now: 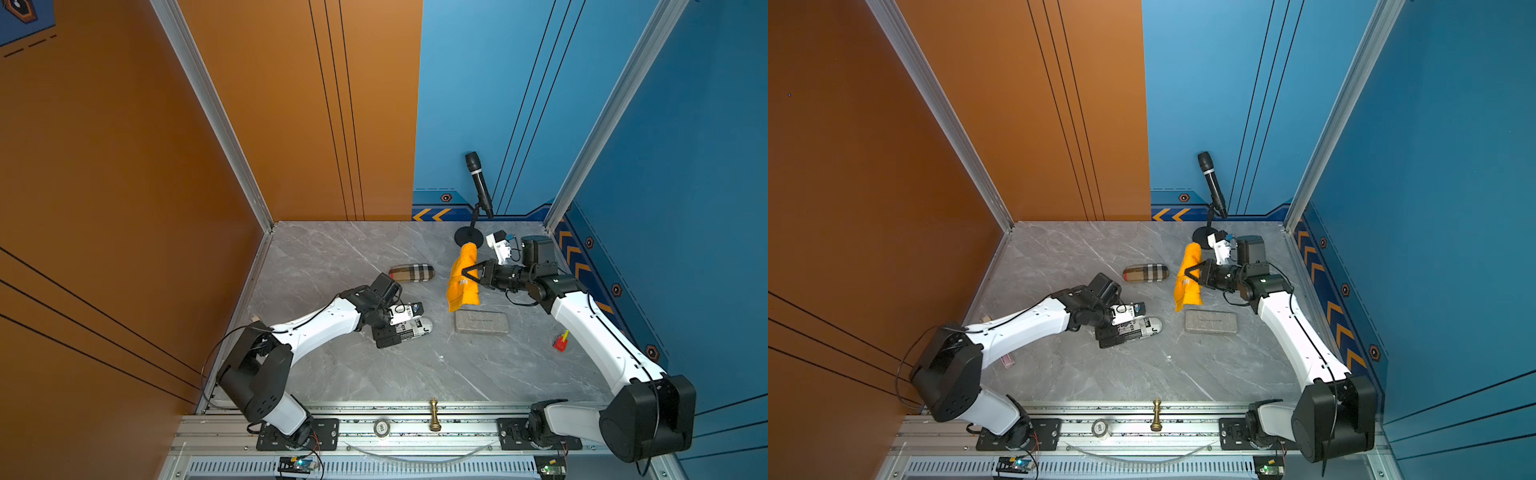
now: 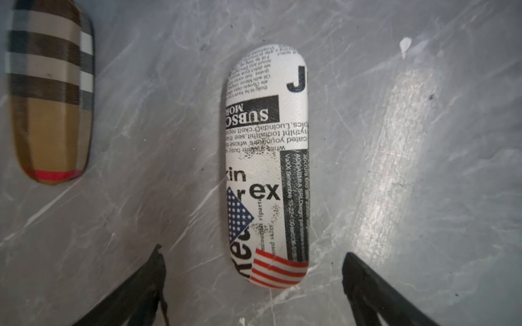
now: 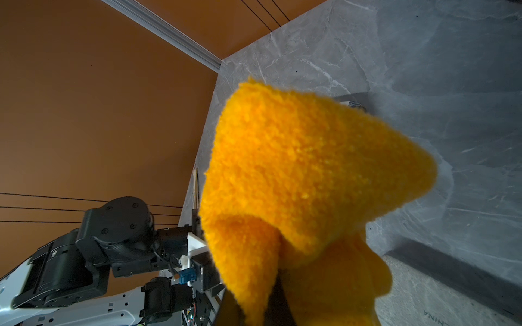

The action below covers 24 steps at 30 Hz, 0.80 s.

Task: Wipe the eyeglass case
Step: Pick up the eyeglass case from the center of the board.

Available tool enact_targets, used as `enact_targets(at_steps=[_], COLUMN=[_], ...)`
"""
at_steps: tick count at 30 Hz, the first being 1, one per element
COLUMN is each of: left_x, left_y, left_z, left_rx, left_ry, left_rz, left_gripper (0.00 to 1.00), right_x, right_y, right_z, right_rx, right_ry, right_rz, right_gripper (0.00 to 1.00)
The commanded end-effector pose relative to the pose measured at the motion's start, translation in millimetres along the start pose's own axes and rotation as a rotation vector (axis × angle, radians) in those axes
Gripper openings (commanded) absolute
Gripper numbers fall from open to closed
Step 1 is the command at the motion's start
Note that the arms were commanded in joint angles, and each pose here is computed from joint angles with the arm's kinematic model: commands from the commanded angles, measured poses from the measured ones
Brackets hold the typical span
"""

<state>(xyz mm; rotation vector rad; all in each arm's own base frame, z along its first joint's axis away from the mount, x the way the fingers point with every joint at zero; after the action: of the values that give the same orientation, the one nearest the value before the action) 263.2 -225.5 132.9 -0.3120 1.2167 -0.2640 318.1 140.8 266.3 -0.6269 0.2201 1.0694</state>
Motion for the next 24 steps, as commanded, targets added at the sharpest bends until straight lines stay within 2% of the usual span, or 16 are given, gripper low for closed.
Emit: enact_targets(at_steps=[1,4,6,9,10,14,17,21,24], left_x=[-20,-37,-43,-40,-39,-31,-11,18,35], left_y=[0,6,8,10,7,-11,-19,-19,-17], left_z=[22,57,75,89,99,125,131,138,150], left_rx=[-0.097,-0.27,-0.369,-0.438,-0.458,-0.393,-0.281,-0.154,-0.121], left_ry=[-0.145,-0.329,-0.358,-0.343,-0.378,-0.433,-0.387,-0.311,-0.235], left_rz=[-0.021,-0.057,-0.108,-0.157,-0.187,-0.271,-0.278,-0.228,-0.267], left_gripper=[0.98,0.98,0.98,0.98,0.98,0.98,0.98,0.99,0.98], right_x=[-7,-13,-16,-23,-23,-21,-15,-10,-9], right_y=[-4,-6,-6,-7,-7,-5,-8,-15,-23], right_z=[13,19,23,27,27,19,14,5,-2], right_rx=[-0.039,-0.055,-0.062,-0.079,-0.083,-0.086,-0.06,-0.034,-0.016], right_ry=[-0.01,-0.005,-0.007,-0.001,0.005,0.031,0.014,0.016,0.024], right_rz=[-0.022,-0.045,-0.053,-0.078,-0.082,-0.086,-0.073,-0.067,-0.069], right_gripper=[0.0,0.0,0.0,0.0,0.0,0.0,0.0,0.0,0.0])
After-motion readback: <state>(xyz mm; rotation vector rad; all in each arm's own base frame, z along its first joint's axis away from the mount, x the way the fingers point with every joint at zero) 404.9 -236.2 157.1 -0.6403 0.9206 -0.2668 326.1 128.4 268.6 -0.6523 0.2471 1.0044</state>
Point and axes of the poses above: each gripper's point midway between its finger pads, its own x axis out along the fingers, its own z axis along the line the jaws close on, y = z × x, the point moved 4 cm from there along -x, back along the fingers, and after that the axes turned 10 degrees about x, right-handed, at the moved point
